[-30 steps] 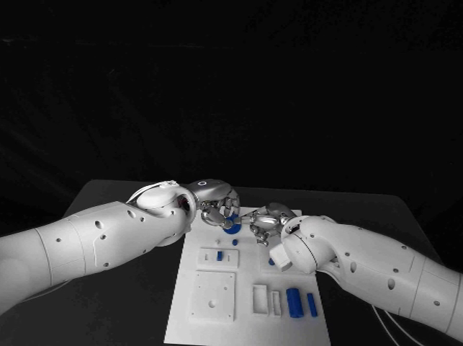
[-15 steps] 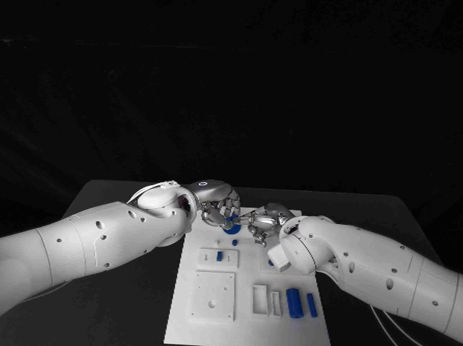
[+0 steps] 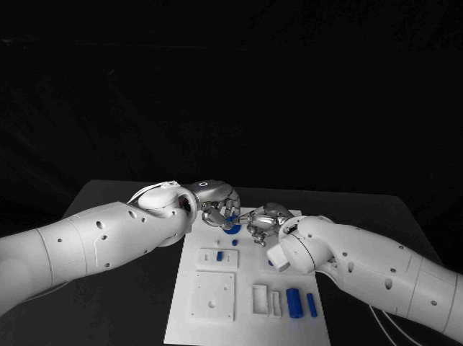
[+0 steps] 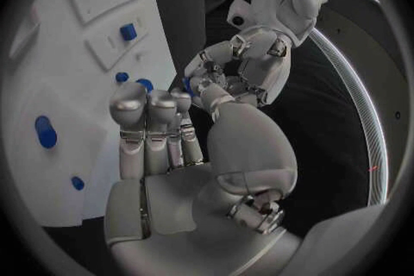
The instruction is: Assemble the parts on the task board
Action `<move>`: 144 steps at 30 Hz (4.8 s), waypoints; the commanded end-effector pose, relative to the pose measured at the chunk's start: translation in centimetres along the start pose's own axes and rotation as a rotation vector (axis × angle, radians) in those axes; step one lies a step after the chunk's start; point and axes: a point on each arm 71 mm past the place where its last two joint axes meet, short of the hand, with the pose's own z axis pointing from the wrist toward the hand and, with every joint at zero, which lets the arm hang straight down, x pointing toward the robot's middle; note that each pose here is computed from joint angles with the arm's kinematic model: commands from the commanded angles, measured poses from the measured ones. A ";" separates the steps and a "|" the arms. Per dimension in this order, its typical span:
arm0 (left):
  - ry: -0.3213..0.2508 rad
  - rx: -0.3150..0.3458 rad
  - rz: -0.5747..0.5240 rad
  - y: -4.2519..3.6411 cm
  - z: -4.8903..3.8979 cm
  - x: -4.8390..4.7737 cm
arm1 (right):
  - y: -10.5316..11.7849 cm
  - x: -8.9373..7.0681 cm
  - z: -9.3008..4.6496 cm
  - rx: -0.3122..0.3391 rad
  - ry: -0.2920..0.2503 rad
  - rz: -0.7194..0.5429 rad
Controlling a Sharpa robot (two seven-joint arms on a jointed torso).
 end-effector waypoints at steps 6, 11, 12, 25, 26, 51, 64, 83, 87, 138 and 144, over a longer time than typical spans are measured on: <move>0.006 0.017 -0.009 -0.48 0.21 -0.06 | 0.0 0.2 0.0 -0.008 0.022 -0.005; 0.007 0.017 -0.010 -0.48 0.21 -0.05 | 0.0 0.2 0.0 -0.008 0.021 -0.005; 0.007 0.017 -0.010 -0.48 0.21 -0.05 | 0.0 0.2 0.0 -0.008 0.020 -0.005; 0.013 0.013 -0.012 -0.38 0.23 -0.01 | -0.1 0.1 0.1 -0.004 0.019 -0.006; 0.013 0.013 -0.012 -0.39 0.25 -0.01 | -0.1 0.1 0.1 -0.002 0.021 -0.007; 0.017 0.003 -0.014 -0.06 0.43 0.01 | -0.2 0.0 0.1 0.002 0.012 -0.005; 0.018 0.004 -0.015 -0.05 0.46 0.02 | -0.2 -0.1 0.1 0.000 -0.002 0.008; 0.020 0.007 -0.013 -0.21 0.55 0.05 | -0.2 0.1 0.2 0.005 0.005 0.013; 0.020 0.009 -0.014 -0.28 0.58 0.06 | -0.2 0.1 0.3 0.003 0.006 0.013; -0.105 0.100 -0.098 0.59 -1.89 -1.09 | -2.1 -1.5 0.1 0.010 0.127 -0.013; -0.164 0.163 -0.156 0.47 -3.37 -1.61 | -2.4 -2.5 -0.5 0.006 0.190 -0.010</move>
